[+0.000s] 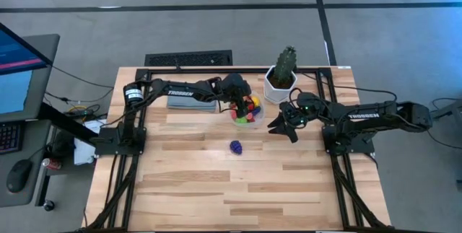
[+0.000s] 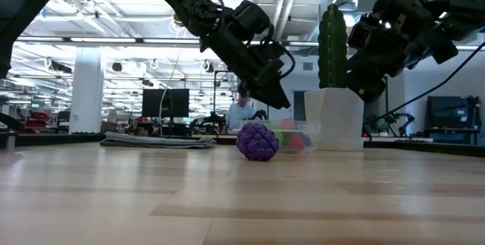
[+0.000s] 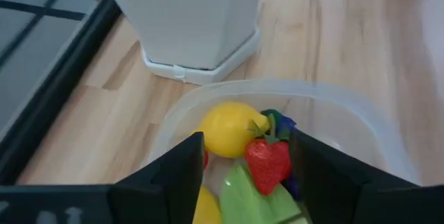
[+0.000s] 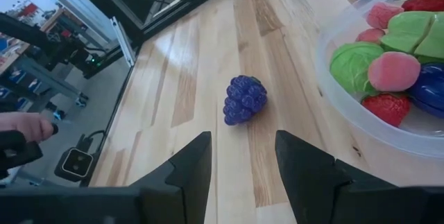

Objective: Pick and placing Produce into tupperware
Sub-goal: Put the cherry into the transparent bin, then put the grapes into the transparent bin

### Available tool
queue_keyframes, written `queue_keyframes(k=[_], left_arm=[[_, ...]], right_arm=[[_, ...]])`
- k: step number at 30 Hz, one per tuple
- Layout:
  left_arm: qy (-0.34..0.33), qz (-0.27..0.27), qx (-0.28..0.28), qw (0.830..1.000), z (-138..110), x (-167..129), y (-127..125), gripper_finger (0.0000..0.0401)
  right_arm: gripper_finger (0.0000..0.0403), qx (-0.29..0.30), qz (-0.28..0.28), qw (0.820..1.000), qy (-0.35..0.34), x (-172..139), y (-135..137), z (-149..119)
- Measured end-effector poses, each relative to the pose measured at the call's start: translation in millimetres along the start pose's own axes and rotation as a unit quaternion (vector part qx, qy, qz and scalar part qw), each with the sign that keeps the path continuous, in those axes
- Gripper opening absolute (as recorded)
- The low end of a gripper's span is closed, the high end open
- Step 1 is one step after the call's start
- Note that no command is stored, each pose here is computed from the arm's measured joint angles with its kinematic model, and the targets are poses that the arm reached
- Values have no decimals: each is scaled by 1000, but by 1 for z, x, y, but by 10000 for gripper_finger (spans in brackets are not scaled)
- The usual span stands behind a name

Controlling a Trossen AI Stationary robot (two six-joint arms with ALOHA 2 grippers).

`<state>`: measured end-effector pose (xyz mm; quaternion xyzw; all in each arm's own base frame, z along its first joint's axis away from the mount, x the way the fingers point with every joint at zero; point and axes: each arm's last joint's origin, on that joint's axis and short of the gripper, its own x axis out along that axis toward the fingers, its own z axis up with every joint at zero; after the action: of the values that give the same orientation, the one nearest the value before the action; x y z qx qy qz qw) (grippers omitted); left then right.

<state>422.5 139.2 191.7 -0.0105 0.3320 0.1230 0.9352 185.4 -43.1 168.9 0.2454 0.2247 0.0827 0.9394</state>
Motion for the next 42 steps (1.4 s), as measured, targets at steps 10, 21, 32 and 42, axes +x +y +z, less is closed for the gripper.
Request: queue_keyframes(k=[10, 21, 32, 42], left_arm=[[45, -137, -14, 989, 20, -33, -6, 208], [198, -270, 32, 942, 9, -90, -40, 208], [218, -315, 120, 916, -30, -83, -101, 208], [238, -285, 150, 916, -50, -79, -111, 208]], right_arm=[[182, -13, -14, 1000, -3, 5, 7, -2], [182, -39, -50, 998, -28, 13, 22, -4], [182, 6, -57, 998, -31, 14, 24, -5], [182, 9, -79, 996, -37, 16, 28, -7]])
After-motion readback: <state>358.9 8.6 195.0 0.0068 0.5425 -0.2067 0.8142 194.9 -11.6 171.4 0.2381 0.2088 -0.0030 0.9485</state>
